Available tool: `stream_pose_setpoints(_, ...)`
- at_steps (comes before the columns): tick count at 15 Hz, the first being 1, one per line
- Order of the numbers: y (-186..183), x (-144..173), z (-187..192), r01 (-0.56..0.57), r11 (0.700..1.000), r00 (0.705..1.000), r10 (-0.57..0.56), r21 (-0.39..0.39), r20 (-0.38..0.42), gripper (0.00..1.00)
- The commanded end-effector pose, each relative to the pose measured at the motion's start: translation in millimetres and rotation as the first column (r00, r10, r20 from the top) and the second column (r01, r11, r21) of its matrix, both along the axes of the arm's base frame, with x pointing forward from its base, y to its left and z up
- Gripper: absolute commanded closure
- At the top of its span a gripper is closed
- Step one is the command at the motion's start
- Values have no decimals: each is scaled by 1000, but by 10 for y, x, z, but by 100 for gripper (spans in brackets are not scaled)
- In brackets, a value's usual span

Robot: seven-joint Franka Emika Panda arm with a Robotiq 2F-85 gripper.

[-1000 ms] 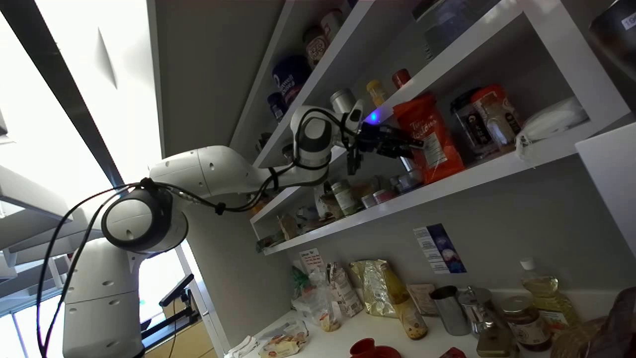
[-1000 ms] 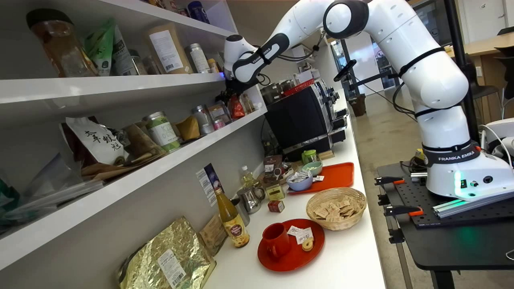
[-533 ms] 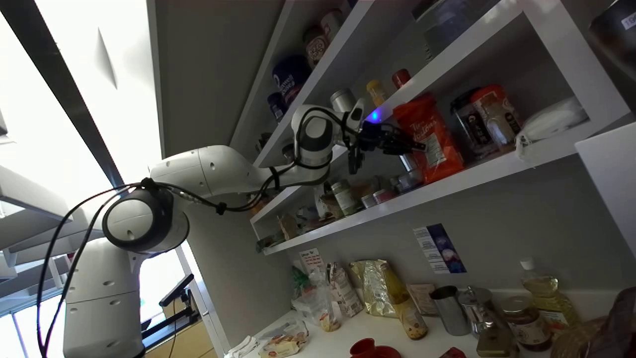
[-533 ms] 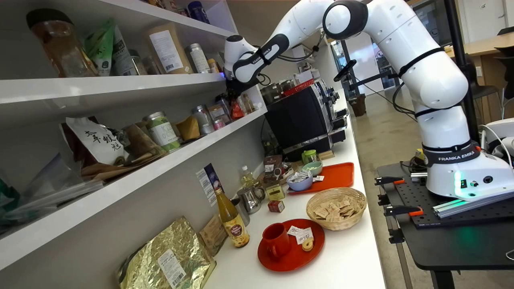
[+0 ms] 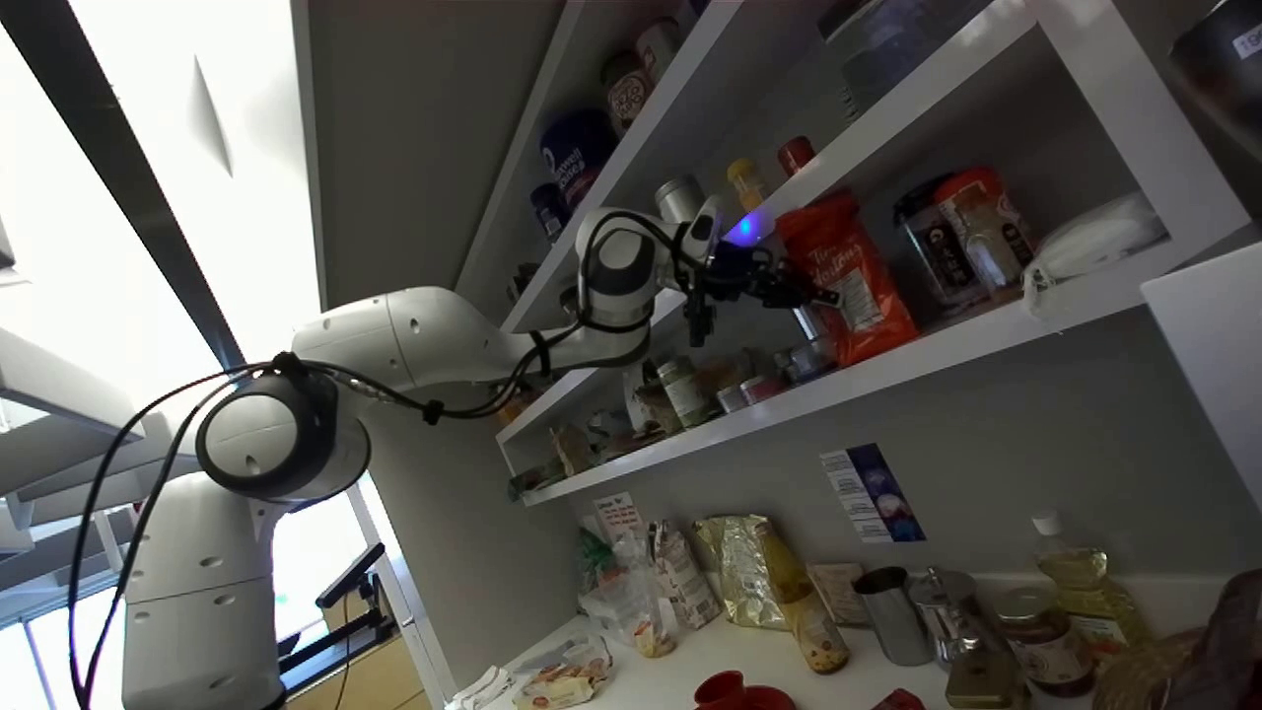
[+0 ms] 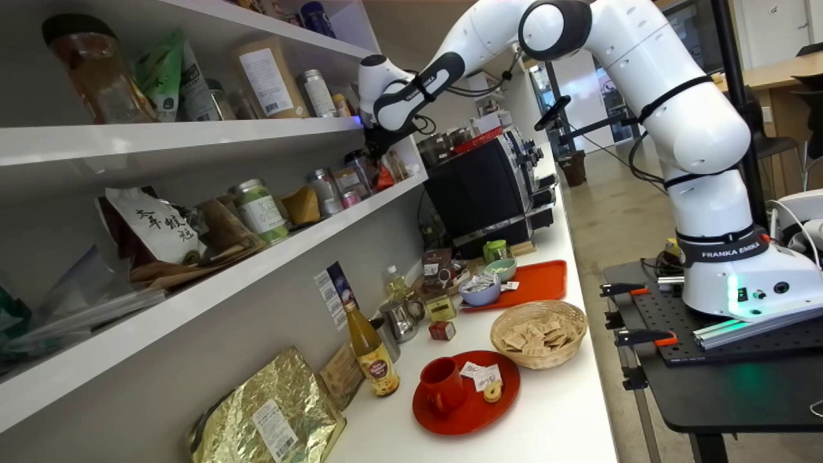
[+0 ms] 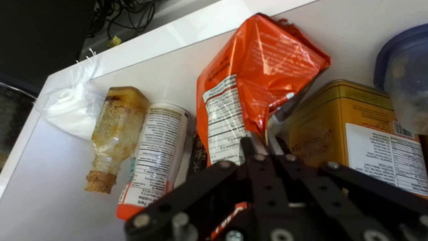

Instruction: Take the orange packet off the shelf

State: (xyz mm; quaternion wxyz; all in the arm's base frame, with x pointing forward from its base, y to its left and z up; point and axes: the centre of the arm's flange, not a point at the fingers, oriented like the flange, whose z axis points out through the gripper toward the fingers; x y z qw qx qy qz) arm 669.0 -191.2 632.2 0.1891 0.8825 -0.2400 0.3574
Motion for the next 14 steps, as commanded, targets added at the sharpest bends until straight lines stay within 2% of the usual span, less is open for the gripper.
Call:
stream_pose_setpoints(1,275,-458,-6,90,996,994,-89,13,-64,99)
stream_pose_setpoints(2,459,-693,-8,110,994,990,-108,20,-94,99)
stream_pose_setpoints(5,796,-1048,21,150,988,980,-144,28,-139,99)
stream_pose_setpoints(9,1516,-1484,-133,110,992,969,-93,63,-230,99)
stream_pose_setpoints(11,2006,-1631,-292,37,996,963,-14,81,-270,99)
stream_pose_setpoints(14,2886,-1551,-705,-147,980,927,184,136,-327,99)
